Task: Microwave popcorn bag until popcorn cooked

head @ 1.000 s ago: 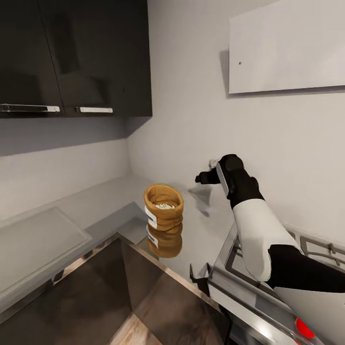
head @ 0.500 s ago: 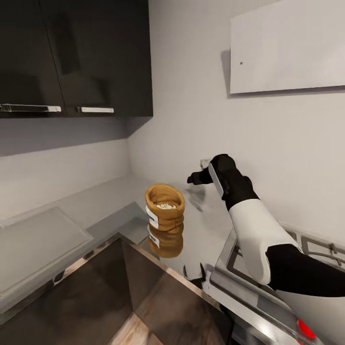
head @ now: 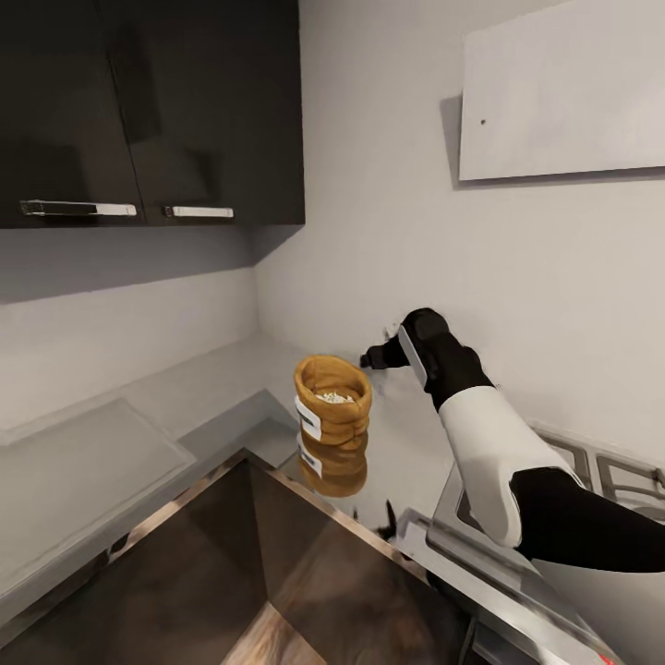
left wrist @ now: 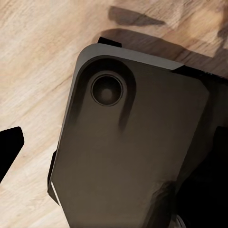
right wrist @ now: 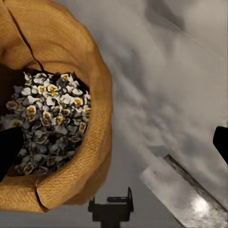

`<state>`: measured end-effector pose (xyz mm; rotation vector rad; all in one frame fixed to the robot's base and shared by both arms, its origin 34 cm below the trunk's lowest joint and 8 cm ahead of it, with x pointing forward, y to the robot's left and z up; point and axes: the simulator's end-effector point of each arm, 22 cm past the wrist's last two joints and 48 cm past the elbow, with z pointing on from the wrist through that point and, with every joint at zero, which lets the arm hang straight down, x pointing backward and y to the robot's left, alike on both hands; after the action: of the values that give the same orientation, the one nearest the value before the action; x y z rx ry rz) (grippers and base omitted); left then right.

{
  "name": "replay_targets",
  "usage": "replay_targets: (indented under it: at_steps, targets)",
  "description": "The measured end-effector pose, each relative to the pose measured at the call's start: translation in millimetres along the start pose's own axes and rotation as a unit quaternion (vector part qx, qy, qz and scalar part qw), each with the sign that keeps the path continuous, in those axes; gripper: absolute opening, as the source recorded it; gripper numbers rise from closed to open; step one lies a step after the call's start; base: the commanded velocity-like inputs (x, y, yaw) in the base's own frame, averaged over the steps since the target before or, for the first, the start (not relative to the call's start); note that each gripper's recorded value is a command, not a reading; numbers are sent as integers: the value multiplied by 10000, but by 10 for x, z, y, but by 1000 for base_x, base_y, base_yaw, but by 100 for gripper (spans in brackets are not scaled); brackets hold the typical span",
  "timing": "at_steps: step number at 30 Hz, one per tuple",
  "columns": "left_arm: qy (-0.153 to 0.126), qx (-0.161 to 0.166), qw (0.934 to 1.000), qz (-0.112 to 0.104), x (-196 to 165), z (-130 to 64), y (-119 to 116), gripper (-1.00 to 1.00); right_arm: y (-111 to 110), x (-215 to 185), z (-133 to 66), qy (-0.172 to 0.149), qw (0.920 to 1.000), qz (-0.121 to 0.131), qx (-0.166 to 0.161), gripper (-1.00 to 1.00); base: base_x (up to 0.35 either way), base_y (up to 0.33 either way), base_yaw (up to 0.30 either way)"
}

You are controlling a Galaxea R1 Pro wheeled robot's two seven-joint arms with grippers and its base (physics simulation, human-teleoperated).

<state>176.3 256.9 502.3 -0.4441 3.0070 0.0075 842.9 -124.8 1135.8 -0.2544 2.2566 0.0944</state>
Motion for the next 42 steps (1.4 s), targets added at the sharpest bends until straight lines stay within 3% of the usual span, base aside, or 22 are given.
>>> replay_targets:
  at_steps: [2,5,31,37,42]
  targets:
    - [0,1,10000,0,0,0,0,100,5,306,207,384,9993,-19,6,100,0,0,0]
    - [0,2,10000,0,0,0,-1,100,4,387,286,429,9991,-30,17,100,0,0,0]
    - [-1,6,10000,5,0,0,-3,100,19,361,271,396,9992,22,-36,100,63,0,0]
    - [0,6,10000,7,0,0,-3,100,118,374,283,403,9987,169,-256,100,0,0,0]
    - [-2,4,10000,4,-1,0,-2,100,129,318,321,176,9993,166,-277,100,0,0,0]
